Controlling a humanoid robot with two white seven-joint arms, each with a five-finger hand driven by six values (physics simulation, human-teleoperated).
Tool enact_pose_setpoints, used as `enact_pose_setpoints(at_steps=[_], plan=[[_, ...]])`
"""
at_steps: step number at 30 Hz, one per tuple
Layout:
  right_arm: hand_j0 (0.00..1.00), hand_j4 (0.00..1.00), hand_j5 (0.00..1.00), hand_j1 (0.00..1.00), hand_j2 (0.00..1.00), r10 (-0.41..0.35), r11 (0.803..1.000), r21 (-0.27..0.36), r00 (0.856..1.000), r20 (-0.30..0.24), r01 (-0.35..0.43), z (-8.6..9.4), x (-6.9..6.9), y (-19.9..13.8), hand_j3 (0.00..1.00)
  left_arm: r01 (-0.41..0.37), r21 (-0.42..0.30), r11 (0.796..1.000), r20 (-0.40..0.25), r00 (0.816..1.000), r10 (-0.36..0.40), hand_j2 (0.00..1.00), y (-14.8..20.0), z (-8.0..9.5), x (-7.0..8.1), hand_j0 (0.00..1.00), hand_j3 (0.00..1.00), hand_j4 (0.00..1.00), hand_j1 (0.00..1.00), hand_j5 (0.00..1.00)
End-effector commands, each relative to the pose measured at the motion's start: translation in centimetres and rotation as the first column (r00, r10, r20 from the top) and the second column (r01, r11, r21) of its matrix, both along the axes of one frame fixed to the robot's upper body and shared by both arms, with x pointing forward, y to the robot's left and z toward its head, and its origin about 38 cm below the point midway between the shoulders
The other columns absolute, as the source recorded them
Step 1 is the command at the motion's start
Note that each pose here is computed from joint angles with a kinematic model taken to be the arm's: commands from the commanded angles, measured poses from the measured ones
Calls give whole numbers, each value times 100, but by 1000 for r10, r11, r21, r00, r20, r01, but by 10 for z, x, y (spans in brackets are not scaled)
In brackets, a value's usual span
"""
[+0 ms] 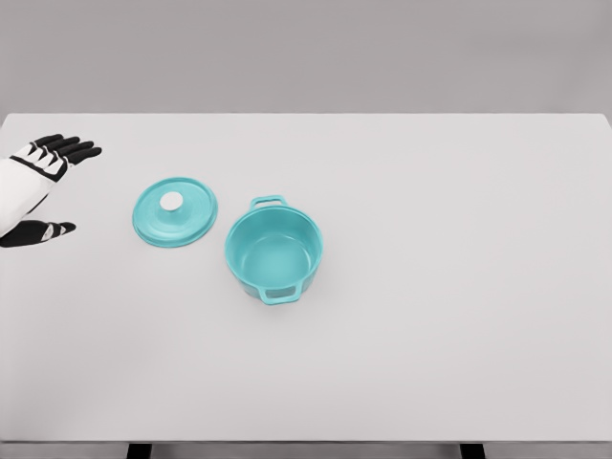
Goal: Cover the pot with left arm
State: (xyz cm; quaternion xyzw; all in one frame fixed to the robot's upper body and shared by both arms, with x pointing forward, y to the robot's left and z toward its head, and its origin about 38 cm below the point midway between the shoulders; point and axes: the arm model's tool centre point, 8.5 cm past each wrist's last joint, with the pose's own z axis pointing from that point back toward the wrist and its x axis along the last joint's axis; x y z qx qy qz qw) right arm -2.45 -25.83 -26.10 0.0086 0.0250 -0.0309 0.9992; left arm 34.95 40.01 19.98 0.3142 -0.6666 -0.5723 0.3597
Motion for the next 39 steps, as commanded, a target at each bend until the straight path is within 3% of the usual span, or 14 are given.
enact_pose_setpoints(at_steps=[1,9,12,13,14,16,19,24,29,39], plan=[[100,100,100,100,100,0,1000,1,1000,-1,0,0,0,0,100,-1,-5,1000,2,1000,1,100,1,1,0,100,100,100,100,100],[100,100,100,100,100,0,1000,0,1000,1,0,0,0,0,100,-6,-17,1000,7,1000,6,100,3,4,4,100,100,100,100,100],[100,100,100,100,100,0,1000,0,1000,1,0,0,0,0,100,10,78,997,-91,996,-2,100,9,2,7,100,100,100,100,100],[100,100,100,100,100,0,1000,0,1000,1,0,0,0,0,100,10,88,996,-92,996,-2,100,10,4,9,100,100,100,100,100],[100,100,100,100,100,0,1000,0,1000,1,0,0,0,0,100,17,88,996,-90,996,-9,98,8,5,12,98,98,98,98,98],[100,100,100,100,100,0,1000,0,1000,1,0,0,0,0,100,55,74,996,-86,995,-48,84,-6,9,25,84,84,84,84,84],[100,100,100,100,100,0,1000,0,1000,1,0,0,0,0,100,78,72,994,-129,989,-68,75,-15,-2,46,75,75,75,75,75],[100,100,100,100,100,0,1000,1,1000,-1,0,0,0,0,100,114,70,991,-191,977,-99,74,-32,-21,68,74,74,74,74,74],[100,100,100,100,100,0,1000,0,1000,1,0,0,0,0,100,136,27,990,-223,966,-127,73,-51,-42,71,73,73,73,73,73],[100,100,100,100,100,0,1000,0,1000,1,0,0,0,0,100,139,24,990,-279,952,-126,69,-61,-62,85,69,69,69,69,69]])
